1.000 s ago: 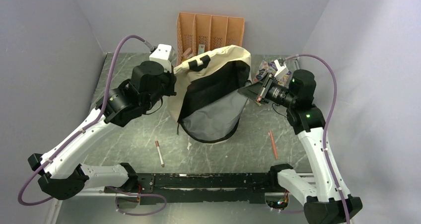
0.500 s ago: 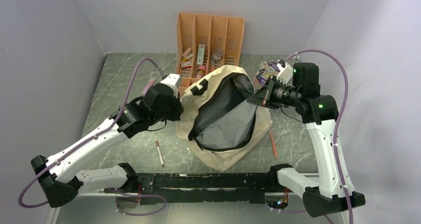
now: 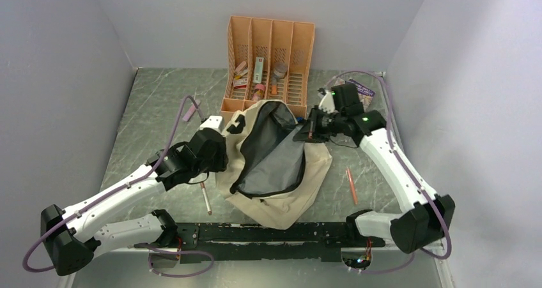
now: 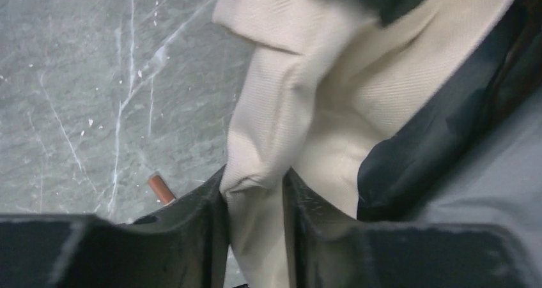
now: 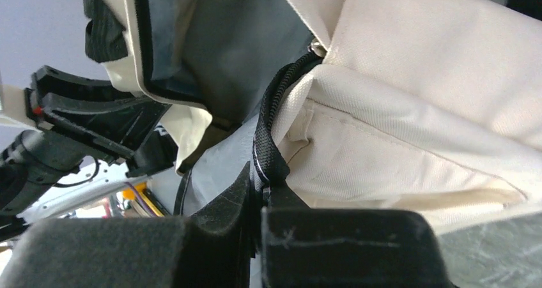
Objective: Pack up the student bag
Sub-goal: Adjust the student bag at the center of the board.
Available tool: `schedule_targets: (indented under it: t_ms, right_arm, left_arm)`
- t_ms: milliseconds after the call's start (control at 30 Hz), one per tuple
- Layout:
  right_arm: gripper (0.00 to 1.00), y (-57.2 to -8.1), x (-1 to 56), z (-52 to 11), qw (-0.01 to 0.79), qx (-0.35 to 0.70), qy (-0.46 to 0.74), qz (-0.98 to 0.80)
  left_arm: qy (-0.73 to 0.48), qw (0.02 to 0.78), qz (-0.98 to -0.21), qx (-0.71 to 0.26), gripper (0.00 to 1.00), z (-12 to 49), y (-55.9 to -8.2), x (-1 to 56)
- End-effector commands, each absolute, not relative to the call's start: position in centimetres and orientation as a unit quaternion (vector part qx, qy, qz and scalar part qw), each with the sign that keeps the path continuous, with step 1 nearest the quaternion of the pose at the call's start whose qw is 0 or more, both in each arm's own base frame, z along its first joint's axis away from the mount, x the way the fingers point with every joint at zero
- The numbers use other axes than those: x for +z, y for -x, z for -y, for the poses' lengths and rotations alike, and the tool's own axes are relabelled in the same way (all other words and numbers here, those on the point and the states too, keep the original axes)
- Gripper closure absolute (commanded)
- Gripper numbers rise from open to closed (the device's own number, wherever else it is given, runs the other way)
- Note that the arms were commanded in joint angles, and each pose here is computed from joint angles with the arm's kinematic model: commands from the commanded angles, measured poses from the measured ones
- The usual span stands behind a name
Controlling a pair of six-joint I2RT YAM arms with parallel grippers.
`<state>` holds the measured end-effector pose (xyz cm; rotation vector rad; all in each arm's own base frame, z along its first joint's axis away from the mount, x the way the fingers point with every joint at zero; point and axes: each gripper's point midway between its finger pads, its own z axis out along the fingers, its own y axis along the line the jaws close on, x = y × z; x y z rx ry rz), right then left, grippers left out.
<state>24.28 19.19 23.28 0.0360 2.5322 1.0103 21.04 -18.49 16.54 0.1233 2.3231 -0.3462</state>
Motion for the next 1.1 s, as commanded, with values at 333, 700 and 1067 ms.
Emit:
schedule_targets:
  t_ms: [333,700,1067]
  right_arm:
    - [0.61,-28.6,21.2,-30.4,0.204,0.413,0.057,-0.886]
    - [0.41,-28.9,21.9,-33.8,0.193,0.493,0.095,-0.843]
    - [0.40,-31.6,22.3,-26.6,0.378,0.337,0.042,-0.861]
  left_arm:
    - [0.024,0.488,-0.869,-0.085,0.36,14.3,-23.2,22.3]
    - [-0.022,0.492,-0.858,-0.149,0.24,17.2,-23.2,22.7]
    - [-0.083,0.510,-0.844,-0.140,0.19,18.3,-24.2,23.8]
